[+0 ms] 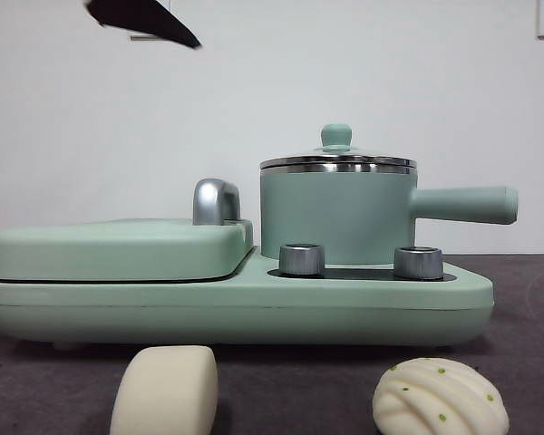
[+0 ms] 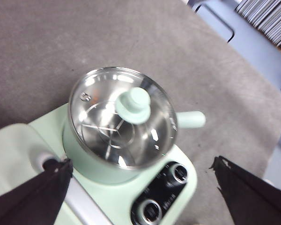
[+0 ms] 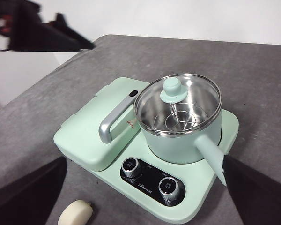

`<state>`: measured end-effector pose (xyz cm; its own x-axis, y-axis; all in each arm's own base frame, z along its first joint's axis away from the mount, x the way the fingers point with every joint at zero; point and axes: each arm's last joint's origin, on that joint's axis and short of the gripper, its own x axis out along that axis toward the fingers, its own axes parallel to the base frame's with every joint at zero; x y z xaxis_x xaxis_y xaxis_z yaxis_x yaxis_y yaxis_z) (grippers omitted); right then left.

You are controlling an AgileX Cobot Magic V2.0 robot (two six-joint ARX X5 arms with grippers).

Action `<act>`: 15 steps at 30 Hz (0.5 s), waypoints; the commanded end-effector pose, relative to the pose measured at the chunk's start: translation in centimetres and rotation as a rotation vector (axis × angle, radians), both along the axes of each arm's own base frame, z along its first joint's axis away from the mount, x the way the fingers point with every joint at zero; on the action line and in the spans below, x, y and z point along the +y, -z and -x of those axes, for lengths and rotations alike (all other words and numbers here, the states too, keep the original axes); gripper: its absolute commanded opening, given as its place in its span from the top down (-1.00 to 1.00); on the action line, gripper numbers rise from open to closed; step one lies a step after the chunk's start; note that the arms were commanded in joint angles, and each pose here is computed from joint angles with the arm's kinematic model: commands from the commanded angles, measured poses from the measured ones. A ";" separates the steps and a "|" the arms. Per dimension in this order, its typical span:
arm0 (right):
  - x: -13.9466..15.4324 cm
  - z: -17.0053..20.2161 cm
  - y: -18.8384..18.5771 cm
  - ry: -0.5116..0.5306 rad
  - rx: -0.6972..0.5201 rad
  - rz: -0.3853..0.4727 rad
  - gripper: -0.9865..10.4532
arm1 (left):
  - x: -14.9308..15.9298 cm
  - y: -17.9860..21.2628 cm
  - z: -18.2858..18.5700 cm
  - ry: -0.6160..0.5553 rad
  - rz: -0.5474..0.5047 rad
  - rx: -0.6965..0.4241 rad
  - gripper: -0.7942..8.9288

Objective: Put the buns in a small steamer

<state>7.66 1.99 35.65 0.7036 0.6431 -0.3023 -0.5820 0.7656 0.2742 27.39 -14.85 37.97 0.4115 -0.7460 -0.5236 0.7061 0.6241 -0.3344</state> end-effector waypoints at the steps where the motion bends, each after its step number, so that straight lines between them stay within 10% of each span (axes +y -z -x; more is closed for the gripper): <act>1: 0.0 0.1 -0.5 -0.001 -0.016 -0.008 -0.14 | -1.8 0.2 -2.1 0.026 -0.043 -0.017 -0.18; 15: 0.0 0.1 -0.5 -0.003 -0.021 -0.003 -0.14 | -9.4 2.2 -6.4 0.054 -0.183 -0.066 -0.18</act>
<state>7.66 1.99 35.65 0.7034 0.6434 -0.3022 -0.5824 0.7653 0.2740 33.45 -23.67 35.64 0.4078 -0.6569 -0.6341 0.7449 0.6410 -0.1850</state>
